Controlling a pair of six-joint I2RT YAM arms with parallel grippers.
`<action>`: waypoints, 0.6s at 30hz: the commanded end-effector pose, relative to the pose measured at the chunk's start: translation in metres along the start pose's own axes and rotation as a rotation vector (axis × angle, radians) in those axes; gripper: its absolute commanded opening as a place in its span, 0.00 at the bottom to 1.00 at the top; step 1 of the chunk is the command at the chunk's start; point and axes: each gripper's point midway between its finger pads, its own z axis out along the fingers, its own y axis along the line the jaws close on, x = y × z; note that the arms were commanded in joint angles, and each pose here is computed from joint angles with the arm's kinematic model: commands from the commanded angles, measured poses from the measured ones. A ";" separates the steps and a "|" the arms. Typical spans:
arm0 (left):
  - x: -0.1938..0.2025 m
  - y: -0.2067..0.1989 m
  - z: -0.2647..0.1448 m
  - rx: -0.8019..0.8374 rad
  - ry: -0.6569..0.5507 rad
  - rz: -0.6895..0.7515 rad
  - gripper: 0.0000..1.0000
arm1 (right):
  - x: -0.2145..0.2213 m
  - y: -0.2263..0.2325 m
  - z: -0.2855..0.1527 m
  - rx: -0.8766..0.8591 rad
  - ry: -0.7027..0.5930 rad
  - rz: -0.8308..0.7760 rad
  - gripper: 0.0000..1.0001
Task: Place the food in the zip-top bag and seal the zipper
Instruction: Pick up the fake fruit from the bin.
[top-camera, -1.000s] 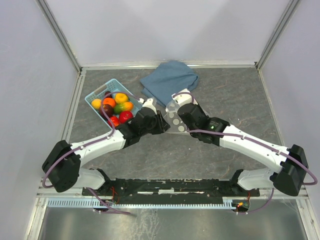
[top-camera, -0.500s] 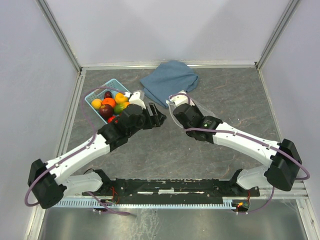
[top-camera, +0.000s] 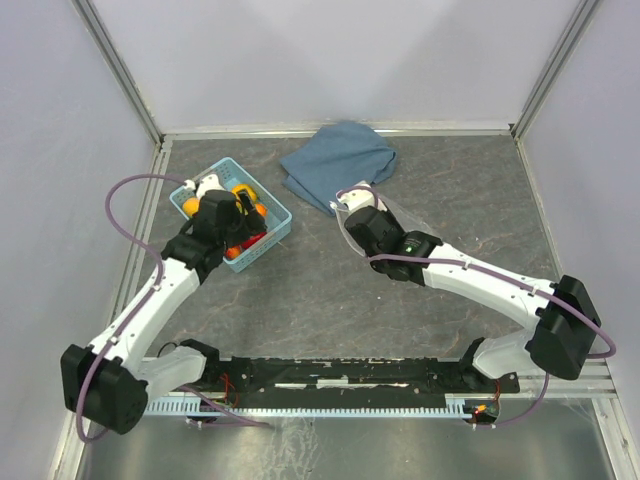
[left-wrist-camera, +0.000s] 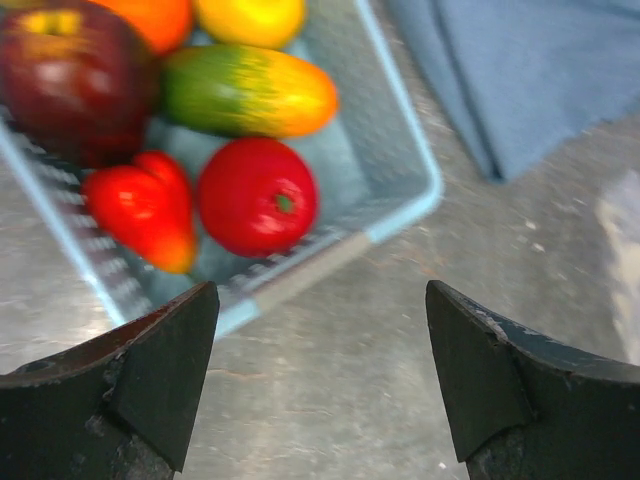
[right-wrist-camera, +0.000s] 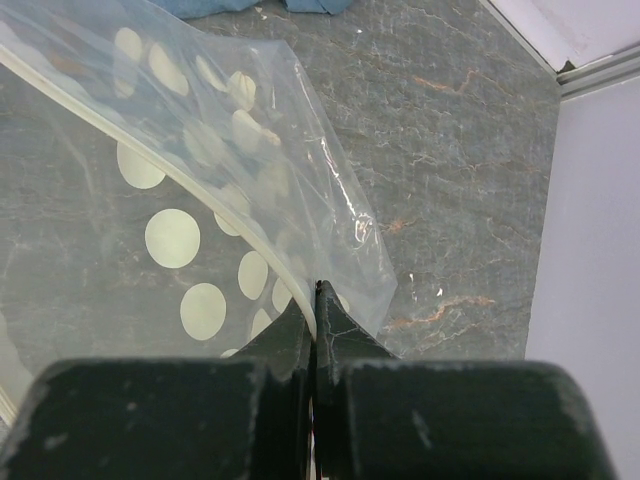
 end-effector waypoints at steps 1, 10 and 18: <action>-0.028 0.038 0.006 -0.149 -0.018 0.073 0.91 | -0.023 -0.004 -0.002 -0.002 -0.057 0.063 0.01; -0.068 0.098 0.029 -0.445 -0.058 0.120 0.96 | -0.016 0.005 0.001 -0.057 -0.064 0.090 0.01; -0.081 0.114 0.065 -0.474 0.007 0.125 0.97 | -0.015 0.010 0.005 -0.069 -0.064 0.096 0.01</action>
